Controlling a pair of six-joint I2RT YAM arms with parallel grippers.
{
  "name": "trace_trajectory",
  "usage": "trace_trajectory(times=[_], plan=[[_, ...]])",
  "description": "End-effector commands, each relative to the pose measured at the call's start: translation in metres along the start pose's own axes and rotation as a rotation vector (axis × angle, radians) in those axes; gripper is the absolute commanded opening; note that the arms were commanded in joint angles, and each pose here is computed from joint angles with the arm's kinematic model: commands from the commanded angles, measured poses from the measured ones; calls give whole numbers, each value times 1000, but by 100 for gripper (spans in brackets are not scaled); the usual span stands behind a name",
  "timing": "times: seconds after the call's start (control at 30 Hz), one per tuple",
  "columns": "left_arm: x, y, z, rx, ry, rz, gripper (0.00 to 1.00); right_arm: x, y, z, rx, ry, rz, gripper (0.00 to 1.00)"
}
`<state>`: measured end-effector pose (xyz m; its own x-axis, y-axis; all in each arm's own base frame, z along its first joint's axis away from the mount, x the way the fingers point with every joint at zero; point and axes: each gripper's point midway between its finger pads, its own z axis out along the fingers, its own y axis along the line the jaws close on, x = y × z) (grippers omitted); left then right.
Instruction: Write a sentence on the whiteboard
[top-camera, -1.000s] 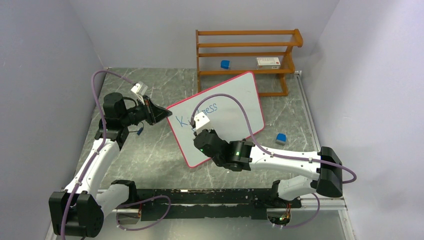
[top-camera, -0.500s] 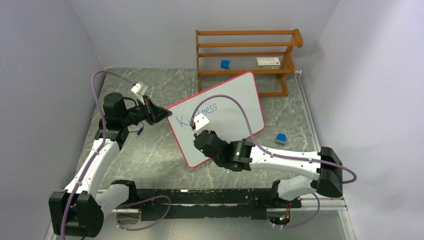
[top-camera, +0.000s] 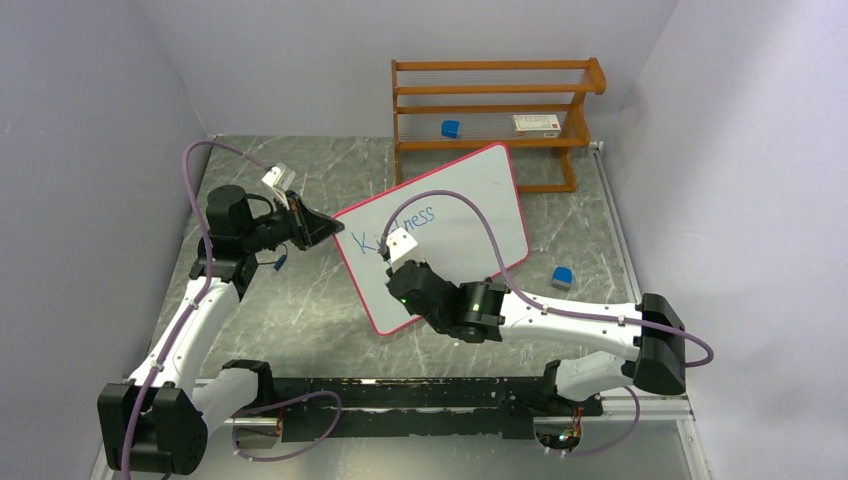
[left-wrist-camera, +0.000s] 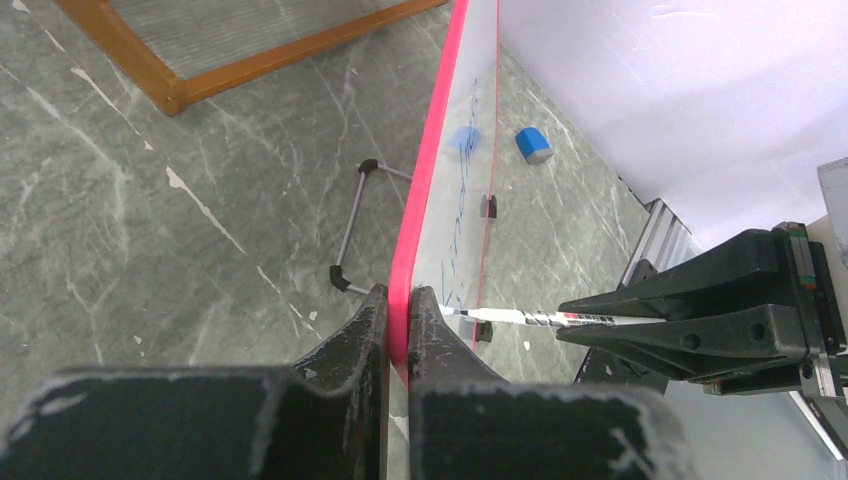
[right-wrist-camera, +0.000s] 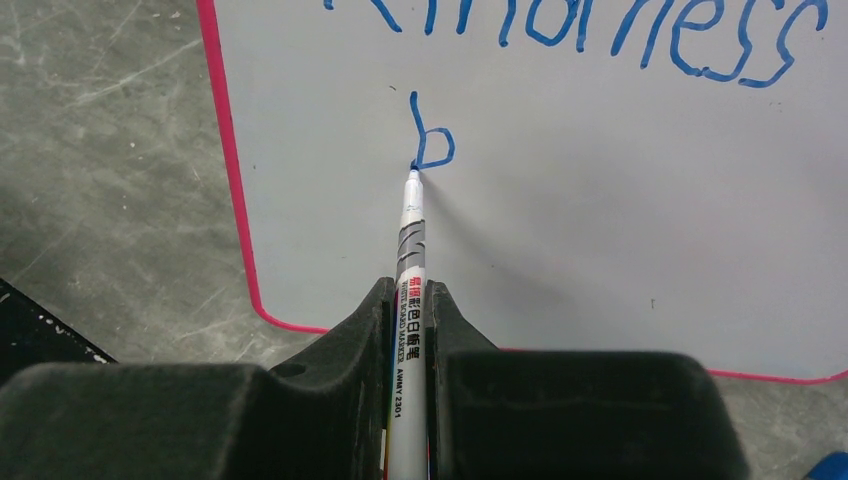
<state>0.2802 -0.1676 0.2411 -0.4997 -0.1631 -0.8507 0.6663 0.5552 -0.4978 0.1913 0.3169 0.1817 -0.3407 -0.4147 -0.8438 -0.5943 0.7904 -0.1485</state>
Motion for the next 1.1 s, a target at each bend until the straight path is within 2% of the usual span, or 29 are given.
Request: trace_trajectory(times=[0.0,0.47,1.07], plan=[[19,19,1,-67,42,4,5,-12,-8,-7,13,-46,36,0],[20,18,1,-64,43,3,5,-19,-31,-9,55,-82,107,0],[20,19,2,-65,46,1,5,-13,-21,2,-2,-57,109,0]])
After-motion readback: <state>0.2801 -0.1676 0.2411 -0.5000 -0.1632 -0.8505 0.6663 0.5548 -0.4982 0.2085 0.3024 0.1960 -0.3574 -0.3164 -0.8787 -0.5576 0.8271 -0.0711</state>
